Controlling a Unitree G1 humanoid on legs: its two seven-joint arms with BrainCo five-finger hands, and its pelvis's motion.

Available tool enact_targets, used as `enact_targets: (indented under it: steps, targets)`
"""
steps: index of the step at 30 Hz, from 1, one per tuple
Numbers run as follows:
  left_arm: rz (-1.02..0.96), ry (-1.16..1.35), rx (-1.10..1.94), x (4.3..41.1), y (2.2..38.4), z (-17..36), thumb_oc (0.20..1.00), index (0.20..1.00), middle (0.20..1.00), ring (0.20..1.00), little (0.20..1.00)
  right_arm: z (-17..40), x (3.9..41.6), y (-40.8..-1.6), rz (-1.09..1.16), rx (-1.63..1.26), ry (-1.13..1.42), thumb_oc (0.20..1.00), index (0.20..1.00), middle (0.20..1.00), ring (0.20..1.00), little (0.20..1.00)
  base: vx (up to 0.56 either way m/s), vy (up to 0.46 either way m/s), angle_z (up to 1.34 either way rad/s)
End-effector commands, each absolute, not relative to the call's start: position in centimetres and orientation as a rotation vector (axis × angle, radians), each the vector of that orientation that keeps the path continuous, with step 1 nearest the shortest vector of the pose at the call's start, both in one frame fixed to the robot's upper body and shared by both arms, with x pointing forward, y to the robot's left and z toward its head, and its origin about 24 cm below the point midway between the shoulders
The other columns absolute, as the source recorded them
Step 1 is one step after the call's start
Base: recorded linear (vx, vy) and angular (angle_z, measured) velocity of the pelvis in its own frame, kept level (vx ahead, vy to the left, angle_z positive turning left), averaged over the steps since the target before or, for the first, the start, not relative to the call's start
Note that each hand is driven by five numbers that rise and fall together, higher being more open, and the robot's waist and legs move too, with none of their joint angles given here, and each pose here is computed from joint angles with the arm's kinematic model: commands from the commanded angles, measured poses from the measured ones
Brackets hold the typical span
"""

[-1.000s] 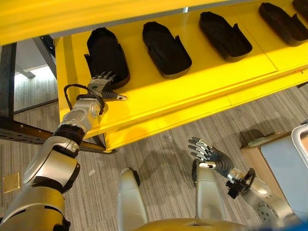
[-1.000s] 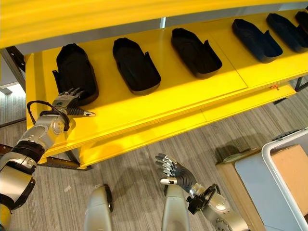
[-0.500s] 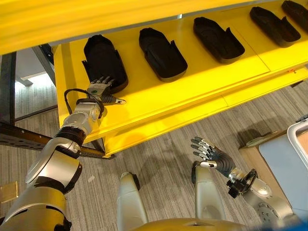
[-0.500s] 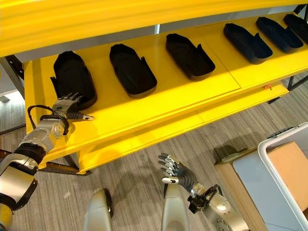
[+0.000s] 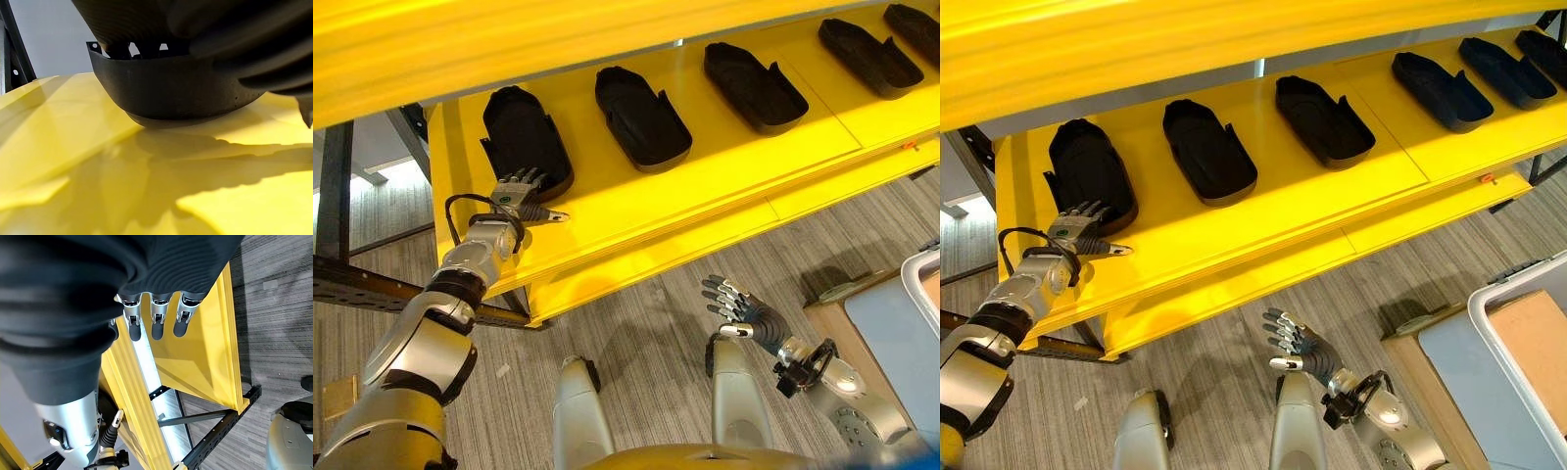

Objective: Move parts from the plastic box to the shelf.

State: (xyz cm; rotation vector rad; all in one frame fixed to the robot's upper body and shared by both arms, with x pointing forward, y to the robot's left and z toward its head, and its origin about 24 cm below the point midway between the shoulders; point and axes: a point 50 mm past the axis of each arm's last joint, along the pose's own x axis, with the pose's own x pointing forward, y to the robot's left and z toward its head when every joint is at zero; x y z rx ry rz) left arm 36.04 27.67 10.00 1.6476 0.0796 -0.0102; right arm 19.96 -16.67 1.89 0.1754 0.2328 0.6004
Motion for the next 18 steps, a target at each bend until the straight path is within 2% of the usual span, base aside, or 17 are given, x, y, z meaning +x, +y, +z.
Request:
enact_targets:
  steps: [1, 12, 18]
  targets:
    - [-0.481, 0.517, 1.744, 27.5, 29.0, -2.9, 1.000, 1.000, 1.000, 1.000, 1.000, 5.6, 21.6, -15.4, 0.635, 0.209, 0.017, 1.000, 1.000, 1.000, 1.000, 1.000, -0.01, -0.018, 0.04]
    - [-0.469, 0.445, 1.734, 27.7, 28.7, -2.1, 1.000, 1.000, 1.000, 1.000, 1.000, 5.6, 21.6, -15.7, 0.616, 0.199, 0.015, 1.000, 1.000, 1.000, 1.000, 1.000, 0.00, -0.003, 0.01]
    - [-0.470, 0.320, 1.727, 28.4, 27.6, 0.0, 1.000, 1.000, 1.000, 1.000, 1.000, 5.6, 21.6, -15.9, 0.593, 0.202, 0.012, 1.000, 1.000, 1.000, 1.000, 1.000, 0.00, 0.000, 0.00]
